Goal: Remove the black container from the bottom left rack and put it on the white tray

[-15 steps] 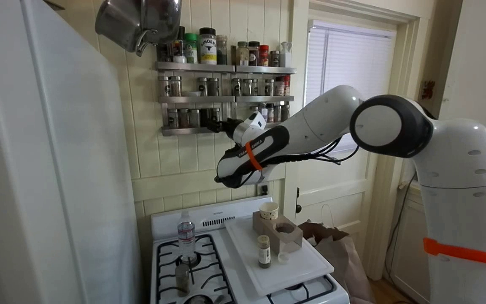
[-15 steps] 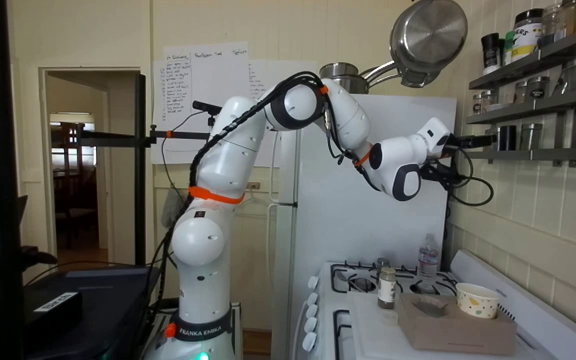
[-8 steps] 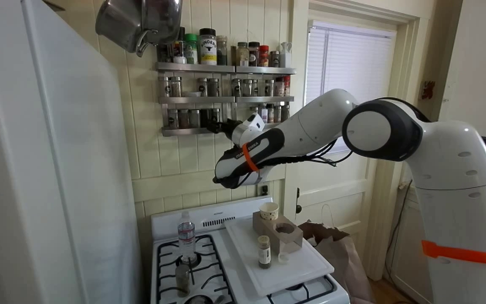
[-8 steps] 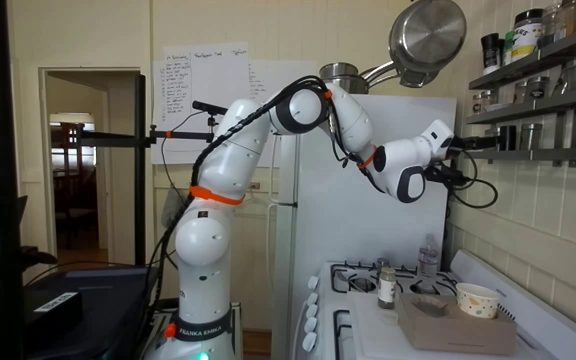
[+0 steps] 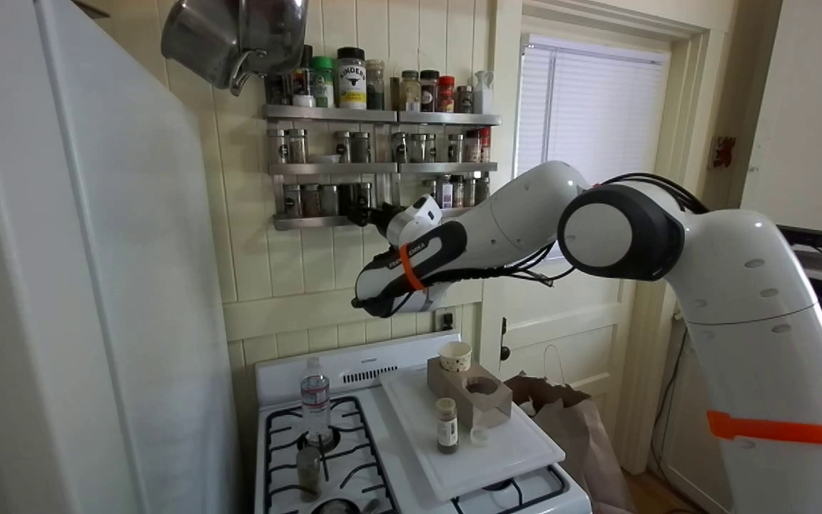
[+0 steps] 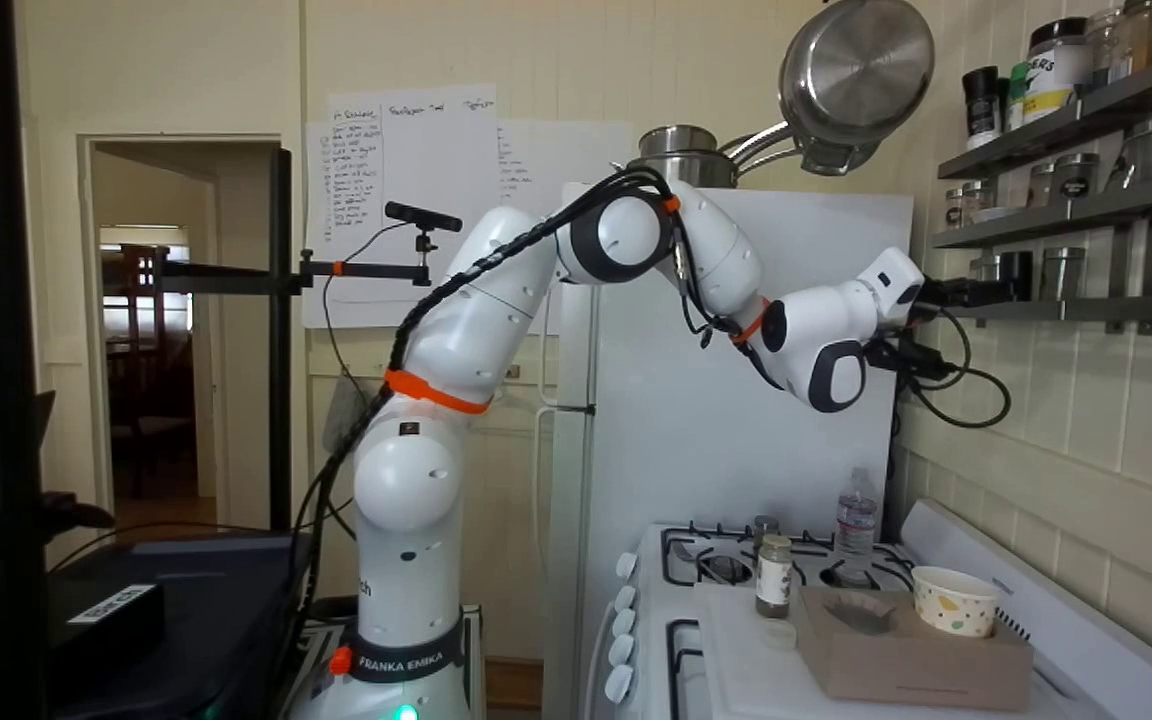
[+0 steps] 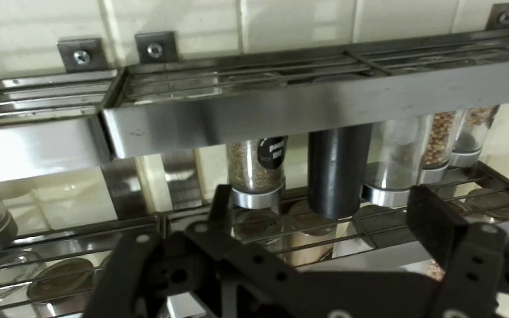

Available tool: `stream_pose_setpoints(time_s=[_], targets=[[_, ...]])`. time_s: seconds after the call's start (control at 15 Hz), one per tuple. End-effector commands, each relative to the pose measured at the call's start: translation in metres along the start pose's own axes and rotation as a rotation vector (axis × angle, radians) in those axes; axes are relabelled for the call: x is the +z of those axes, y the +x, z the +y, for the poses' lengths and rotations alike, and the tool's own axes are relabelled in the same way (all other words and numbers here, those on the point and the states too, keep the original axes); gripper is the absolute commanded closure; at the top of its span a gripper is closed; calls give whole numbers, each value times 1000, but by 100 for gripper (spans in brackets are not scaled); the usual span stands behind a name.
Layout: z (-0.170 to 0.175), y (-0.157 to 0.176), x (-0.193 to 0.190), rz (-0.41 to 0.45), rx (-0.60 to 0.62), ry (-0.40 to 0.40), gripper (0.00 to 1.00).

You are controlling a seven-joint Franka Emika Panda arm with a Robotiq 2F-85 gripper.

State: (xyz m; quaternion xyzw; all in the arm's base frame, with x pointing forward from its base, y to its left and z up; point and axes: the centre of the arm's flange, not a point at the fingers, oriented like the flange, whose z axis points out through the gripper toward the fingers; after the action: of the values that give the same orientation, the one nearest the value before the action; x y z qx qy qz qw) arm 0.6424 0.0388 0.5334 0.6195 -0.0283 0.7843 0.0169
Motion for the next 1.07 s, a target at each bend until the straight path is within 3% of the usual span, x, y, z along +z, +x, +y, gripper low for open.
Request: stream_pose_setpoints(time_s=[0.0, 0.47, 0.8, 0.87, 1.0], targets=[[-15, 0, 19, -2, 25, 1, 0], [-7, -1, 33, -12, 53, -35, 0], [-10, -2, 40, -24, 50, -29, 20], [-12, -2, 41, -26, 51, -25, 16], [-17, -1, 43, -23, 52, -17, 19]])
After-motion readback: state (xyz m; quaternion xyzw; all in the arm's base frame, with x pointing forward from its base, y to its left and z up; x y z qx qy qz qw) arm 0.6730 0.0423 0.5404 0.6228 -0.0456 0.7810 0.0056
